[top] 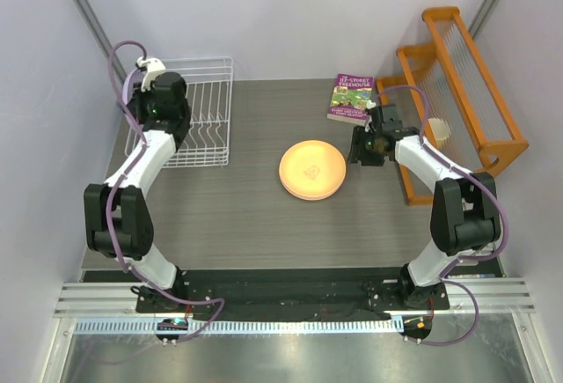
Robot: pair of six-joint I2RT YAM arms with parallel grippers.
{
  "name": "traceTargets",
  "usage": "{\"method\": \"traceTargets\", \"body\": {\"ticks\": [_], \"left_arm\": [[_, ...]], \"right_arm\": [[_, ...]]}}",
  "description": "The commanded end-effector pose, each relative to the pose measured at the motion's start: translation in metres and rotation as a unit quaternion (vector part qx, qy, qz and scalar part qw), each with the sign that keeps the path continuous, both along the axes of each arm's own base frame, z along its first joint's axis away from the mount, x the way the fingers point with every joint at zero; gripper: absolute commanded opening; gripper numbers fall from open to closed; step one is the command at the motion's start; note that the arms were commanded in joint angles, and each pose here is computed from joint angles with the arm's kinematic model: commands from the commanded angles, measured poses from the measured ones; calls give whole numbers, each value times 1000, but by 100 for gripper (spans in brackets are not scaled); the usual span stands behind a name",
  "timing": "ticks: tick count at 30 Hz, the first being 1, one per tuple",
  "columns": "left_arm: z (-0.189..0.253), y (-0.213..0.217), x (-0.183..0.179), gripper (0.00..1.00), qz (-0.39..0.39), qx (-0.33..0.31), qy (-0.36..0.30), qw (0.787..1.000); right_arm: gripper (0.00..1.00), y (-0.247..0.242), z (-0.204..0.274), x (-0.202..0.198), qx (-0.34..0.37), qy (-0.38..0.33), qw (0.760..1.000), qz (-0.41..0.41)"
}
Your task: Unload the plates from the dish rack
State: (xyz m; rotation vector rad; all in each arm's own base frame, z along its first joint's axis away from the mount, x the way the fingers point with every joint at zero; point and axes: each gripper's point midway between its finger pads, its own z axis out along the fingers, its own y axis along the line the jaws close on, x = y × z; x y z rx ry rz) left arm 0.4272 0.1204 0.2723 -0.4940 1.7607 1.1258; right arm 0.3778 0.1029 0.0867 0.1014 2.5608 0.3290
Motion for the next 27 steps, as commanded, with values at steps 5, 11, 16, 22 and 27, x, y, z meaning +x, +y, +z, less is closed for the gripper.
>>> {"method": "traceTargets", "body": {"ticks": [5,11,16,22,27], "left_arm": [[71,-23,-33,0,-1,17,-86,996],[61,-96,-17,0,-145,-66,-70,985],[27,-156,-15,0,-248,-149,-42,956],[-7,-219,-20,0,-344,-302,-37,888],[-26,-260,-34,0,-399,-390,-28,829]], "right_arm": [[53,-8,41,-2,-1,-60,998,-5],[56,-8,89,-9,19,-123,992,-14],[61,12,121,-17,88,-162,983,8],[61,47,137,-17,193,-192,962,41],[63,63,141,-15,231,-204,950,45]]}}
